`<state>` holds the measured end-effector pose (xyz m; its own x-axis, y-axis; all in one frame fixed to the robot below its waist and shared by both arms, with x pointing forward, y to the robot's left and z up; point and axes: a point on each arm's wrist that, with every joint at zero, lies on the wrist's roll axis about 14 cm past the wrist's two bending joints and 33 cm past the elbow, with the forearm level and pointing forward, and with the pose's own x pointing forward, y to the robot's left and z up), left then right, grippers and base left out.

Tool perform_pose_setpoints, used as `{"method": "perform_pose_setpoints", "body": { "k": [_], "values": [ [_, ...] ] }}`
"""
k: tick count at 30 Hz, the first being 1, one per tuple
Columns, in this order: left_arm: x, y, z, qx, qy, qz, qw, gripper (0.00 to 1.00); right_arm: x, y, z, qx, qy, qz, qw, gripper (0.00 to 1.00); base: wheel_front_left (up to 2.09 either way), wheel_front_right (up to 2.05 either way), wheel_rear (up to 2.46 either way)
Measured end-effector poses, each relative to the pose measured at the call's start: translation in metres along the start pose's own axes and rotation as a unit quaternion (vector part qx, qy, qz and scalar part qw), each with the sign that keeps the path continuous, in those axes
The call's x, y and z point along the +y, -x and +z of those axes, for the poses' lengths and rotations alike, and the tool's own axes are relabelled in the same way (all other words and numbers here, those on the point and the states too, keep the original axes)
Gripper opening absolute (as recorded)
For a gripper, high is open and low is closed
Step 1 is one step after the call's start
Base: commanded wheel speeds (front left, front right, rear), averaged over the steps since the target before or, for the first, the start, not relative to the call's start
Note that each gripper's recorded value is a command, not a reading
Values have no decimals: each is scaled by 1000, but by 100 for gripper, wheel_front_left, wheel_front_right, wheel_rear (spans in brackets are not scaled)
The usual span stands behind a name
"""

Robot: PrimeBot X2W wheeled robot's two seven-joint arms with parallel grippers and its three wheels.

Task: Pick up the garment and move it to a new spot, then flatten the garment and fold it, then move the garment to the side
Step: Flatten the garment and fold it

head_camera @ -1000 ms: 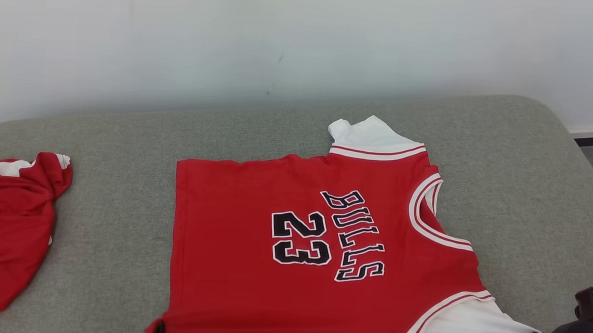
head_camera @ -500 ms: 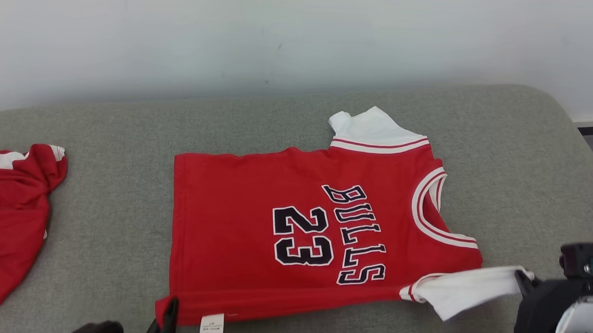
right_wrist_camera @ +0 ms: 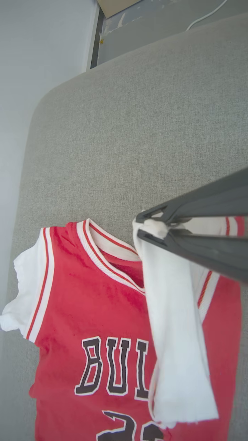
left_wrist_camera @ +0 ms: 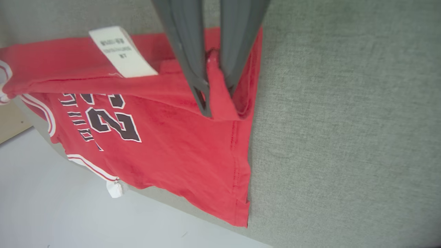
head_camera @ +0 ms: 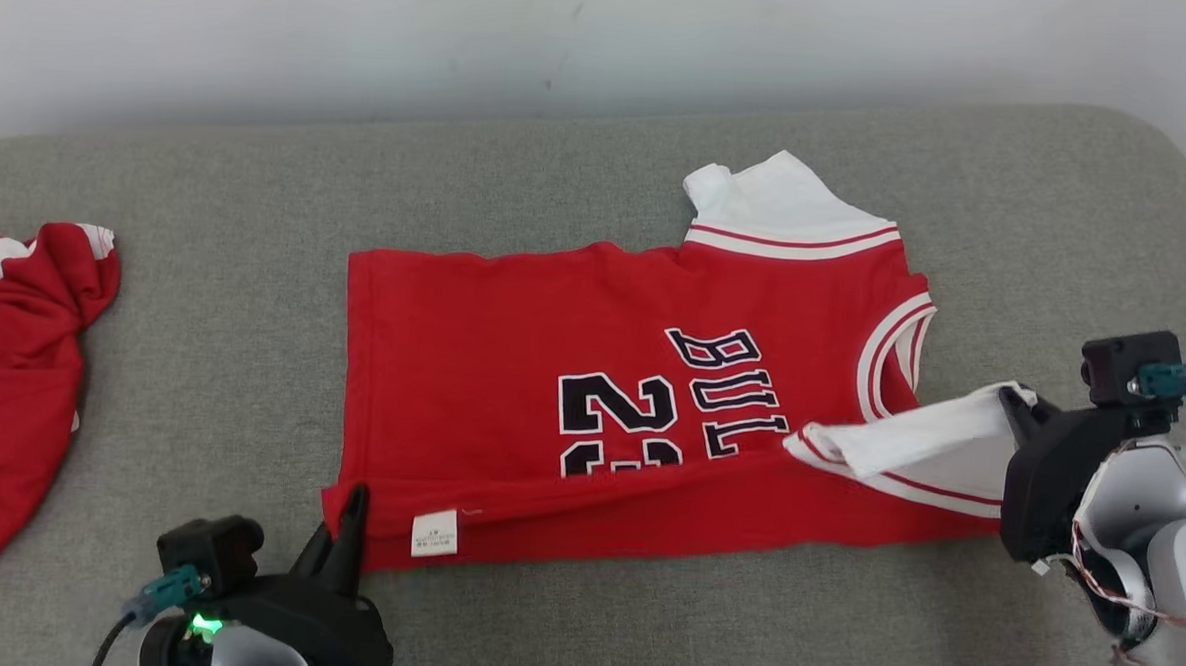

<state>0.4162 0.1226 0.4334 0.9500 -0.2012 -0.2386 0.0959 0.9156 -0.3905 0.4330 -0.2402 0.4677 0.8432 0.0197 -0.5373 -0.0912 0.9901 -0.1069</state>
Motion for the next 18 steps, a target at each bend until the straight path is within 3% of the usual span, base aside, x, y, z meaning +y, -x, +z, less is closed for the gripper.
{"method": "perform_pose_setpoints", "body": {
  "k": [9,10,11,12,18],
  "values": [
    [9,-22,-1,3,4,13,1000,0,5,-34,8,-4,13,12,1000,0,0,0,0],
    [12,-25,-2,3,5,17,1000,24,8,-39,9,-7,14,17,1000,39,0,0,0],
    [13,-26,-3,4,6,19,1000,70,8,-42,11,-10,13,18,1000,100,0,0,0],
    [14,-27,-3,3,7,22,1000,100,9,-44,13,-16,9,20,1000,100,0,0,0],
    [18,-29,4,-20,-2,30,999,100,19,-50,15,-25,-5,35,999,100,0,0,0]
  ]
}}
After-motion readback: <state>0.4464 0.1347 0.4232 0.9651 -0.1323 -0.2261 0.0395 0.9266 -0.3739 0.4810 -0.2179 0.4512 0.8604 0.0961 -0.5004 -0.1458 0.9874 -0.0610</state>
